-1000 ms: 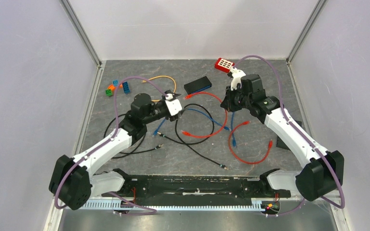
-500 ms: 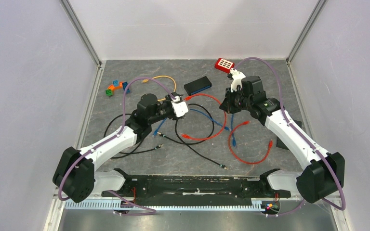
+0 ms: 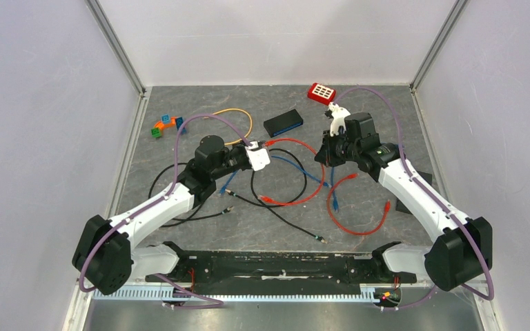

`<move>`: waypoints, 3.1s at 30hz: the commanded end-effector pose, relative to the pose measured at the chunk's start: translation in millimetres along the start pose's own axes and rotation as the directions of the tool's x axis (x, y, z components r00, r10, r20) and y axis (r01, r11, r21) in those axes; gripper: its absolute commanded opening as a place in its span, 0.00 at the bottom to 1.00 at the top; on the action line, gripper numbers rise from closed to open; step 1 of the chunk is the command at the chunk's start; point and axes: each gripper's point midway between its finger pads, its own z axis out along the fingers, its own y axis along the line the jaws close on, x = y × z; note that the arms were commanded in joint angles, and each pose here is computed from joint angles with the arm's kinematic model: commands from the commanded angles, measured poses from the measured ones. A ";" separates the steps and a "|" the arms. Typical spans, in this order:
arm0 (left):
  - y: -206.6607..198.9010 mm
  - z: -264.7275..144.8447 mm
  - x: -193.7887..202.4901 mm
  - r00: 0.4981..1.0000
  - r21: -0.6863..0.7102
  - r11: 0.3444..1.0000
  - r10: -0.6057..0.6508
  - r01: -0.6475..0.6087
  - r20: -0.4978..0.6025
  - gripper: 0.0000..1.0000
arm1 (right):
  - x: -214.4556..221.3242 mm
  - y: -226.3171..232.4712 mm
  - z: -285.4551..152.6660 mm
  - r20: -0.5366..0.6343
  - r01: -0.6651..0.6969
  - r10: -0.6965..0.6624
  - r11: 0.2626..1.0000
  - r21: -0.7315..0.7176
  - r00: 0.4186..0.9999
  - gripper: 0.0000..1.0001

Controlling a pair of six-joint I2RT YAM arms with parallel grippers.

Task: Insert the plug into the switch port
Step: Pick up the connector from the center of the board, then insert the connector into the switch port.

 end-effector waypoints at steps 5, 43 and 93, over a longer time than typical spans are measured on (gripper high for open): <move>2.0 -5.8 -4.5 1.000 0.006 1.000 0.025 -0.025 -0.011 0.02 | -9.7 7.4 -0.8 0.047 0.017 -0.015 0.999 -0.039 0.999 0.00; -21.3 -11.2 -22.1 0.944 0.236 0.918 -0.331 0.318 0.015 0.02 | -63.6 132.0 37.0 0.729 0.956 -0.624 0.246 -0.159 0.282 0.36; 126.5 110.4 158.3 0.162 -0.477 0.126 -0.986 0.870 0.035 0.48 | -67.3 -110.1 156.5 0.008 0.533 -0.554 0.805 0.262 0.833 0.00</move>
